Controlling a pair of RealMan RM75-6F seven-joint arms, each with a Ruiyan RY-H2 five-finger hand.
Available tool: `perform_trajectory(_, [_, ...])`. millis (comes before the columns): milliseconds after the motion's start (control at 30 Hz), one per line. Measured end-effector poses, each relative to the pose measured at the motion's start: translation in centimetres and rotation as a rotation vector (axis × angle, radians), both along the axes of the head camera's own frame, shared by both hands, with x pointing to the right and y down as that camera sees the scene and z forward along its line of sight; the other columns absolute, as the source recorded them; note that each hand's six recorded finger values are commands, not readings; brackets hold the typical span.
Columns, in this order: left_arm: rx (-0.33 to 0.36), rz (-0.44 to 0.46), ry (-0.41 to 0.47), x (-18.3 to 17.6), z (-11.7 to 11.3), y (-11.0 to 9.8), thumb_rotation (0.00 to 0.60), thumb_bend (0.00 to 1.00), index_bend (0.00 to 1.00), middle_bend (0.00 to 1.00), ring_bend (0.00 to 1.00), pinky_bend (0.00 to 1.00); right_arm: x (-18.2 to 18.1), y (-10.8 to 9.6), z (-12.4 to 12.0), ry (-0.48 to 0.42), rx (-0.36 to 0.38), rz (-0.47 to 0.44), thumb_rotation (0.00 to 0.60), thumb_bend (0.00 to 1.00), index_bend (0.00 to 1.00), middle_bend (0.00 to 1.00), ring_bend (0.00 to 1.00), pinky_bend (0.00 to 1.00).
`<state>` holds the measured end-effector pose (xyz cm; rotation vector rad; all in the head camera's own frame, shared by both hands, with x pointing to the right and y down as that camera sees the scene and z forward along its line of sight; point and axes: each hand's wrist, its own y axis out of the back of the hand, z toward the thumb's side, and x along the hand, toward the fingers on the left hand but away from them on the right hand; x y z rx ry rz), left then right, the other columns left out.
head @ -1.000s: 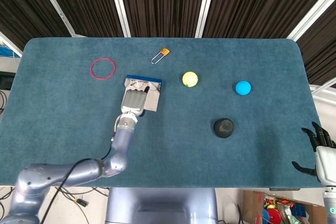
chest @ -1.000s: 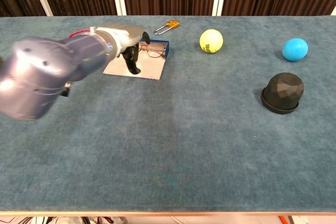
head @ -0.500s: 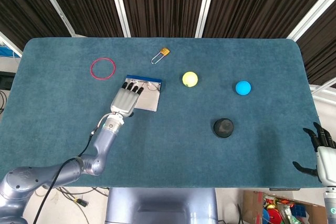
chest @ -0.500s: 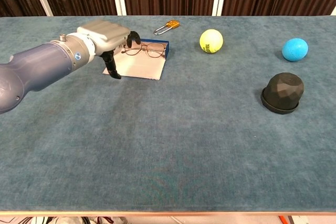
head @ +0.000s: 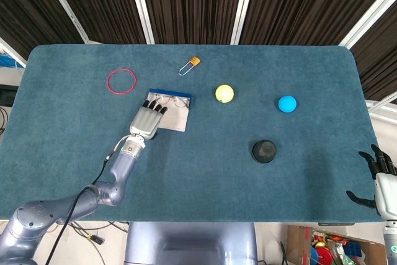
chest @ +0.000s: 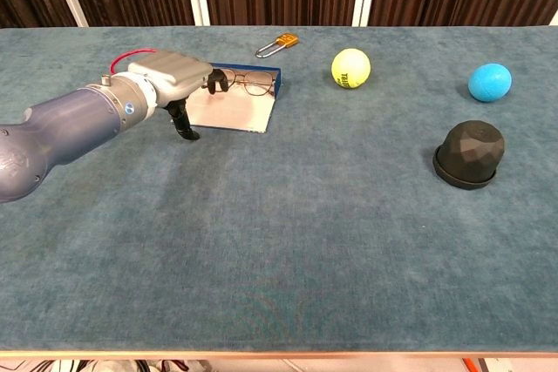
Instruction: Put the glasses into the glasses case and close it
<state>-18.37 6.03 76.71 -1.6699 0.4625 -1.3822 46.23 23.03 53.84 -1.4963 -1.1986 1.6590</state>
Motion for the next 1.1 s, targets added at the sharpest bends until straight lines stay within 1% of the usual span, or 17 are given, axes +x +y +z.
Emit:
perform_trajectory(200, [0.004, -0.004, 0.012, 0.4, 0.1, -0.1, 0.600, 0.18, 0.22, 0.22, 0.11, 0.15, 0.0, 0.0, 0.0, 0.001, -0.001, -0.001, 0.600, 0.04, 0.18, 0.00, 0.08, 0.24])
perform_trajectory(433, [0.016, -0.008, 0.000, 0.7, 0.6, -0.4, 0.600, 0.18, 0.25, 0.22, 0.11, 0.15, 0.0, 0.0, 0.1, 0.001, -0.004, 0.000, 0.600, 0.04, 0.18, 0.00, 0.08, 0.24])
perform_trajectory(600, [0.018, -0.009, -0.004, 0.8, 0.8, -0.5, 0.600, 0.18, 0.25, 0.22, 0.11, 0.15, 0.0, 0.0, 0.1, 0.003, -0.005, 0.001, 0.600, 0.04, 0.18, 0.00, 0.08, 0.24])
perform_trajectory(733, [0.018, -0.008, -0.004, 1.0, 0.9, -0.4, 0.600, 0.24, 0.26, 0.22, 0.11, 0.15, 0.0, 0.0, 0.1, 0.003, -0.004, 0.001, 0.600, 0.04, 0.18, 0.00, 0.08, 0.24])
perform_trajectory(1100, [0.030, -0.019, -0.006, 1.2, 1.0, -0.7, 0.600, 0.25, 0.26, 0.22, 0.11, 0.15, 0.0, 0.0, 0.1, 0.001, -0.006, 0.002, 0.600, 0.04, 0.19, 0.00, 0.08, 0.24])
